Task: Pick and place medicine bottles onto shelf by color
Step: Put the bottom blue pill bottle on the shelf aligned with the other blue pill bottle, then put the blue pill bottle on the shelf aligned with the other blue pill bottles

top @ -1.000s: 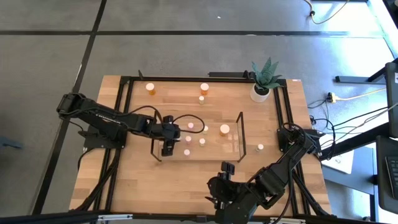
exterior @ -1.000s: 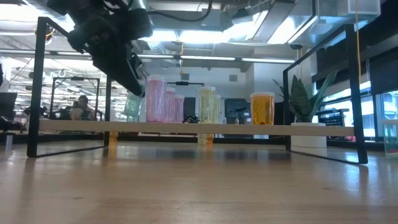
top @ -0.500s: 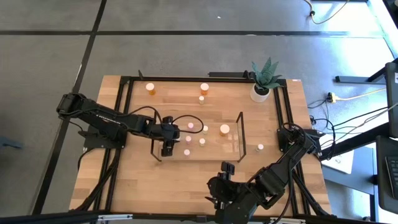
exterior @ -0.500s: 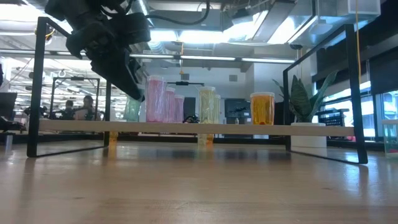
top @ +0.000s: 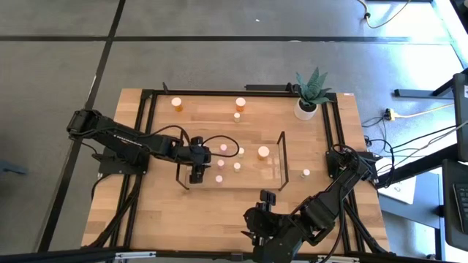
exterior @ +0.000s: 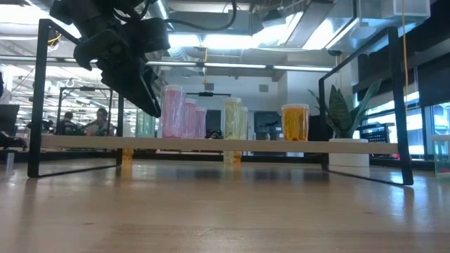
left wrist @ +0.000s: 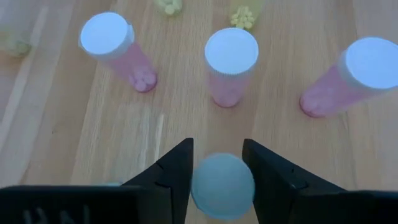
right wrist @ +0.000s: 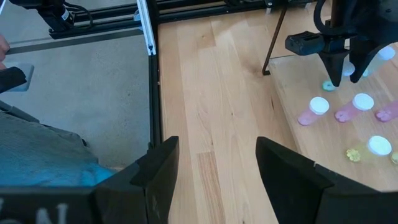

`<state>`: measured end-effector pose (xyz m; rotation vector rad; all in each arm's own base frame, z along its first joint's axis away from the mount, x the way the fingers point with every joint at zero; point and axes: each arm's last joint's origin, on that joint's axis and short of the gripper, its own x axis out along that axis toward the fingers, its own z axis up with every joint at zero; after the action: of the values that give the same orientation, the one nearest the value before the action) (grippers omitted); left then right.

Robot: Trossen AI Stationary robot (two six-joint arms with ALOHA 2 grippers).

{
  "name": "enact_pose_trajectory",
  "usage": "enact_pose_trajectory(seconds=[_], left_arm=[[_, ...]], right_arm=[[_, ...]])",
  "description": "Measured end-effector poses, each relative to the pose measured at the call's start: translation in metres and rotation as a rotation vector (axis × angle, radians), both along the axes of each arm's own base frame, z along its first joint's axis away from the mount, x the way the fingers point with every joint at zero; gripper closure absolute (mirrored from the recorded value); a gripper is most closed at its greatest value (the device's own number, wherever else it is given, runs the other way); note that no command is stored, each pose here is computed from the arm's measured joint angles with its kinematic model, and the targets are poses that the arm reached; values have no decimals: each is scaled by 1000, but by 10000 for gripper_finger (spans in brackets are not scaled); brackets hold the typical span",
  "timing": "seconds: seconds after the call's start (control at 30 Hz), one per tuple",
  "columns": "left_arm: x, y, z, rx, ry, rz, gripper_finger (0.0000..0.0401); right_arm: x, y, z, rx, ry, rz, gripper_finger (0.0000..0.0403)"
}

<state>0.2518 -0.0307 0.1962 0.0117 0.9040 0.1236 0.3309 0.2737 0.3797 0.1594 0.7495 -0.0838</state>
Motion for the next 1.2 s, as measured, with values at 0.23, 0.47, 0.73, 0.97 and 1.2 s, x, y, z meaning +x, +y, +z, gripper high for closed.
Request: enact_pose_trajectory(seconds=[0.23, 0.47, 0.73, 0.97, 1.2], left_arm=[[0, 0, 0, -6, -4, 15, 269], [0, 1, 1, 26, -11, 43, 214], [0, 1, 5, 10, -31, 33, 182], [-4, -2, 22, -5, -94, 17, 182], [-1, -12, 47, 15, -127, -25, 182]], right_arm=[[0, 0, 0, 0, 0, 0, 188], [0, 0, 0, 0, 0, 0, 188], [0, 0, 0, 0, 0, 0, 188], [0, 0, 0, 3, -3, 0, 188], [1, 0, 1, 7, -8, 0, 188]])
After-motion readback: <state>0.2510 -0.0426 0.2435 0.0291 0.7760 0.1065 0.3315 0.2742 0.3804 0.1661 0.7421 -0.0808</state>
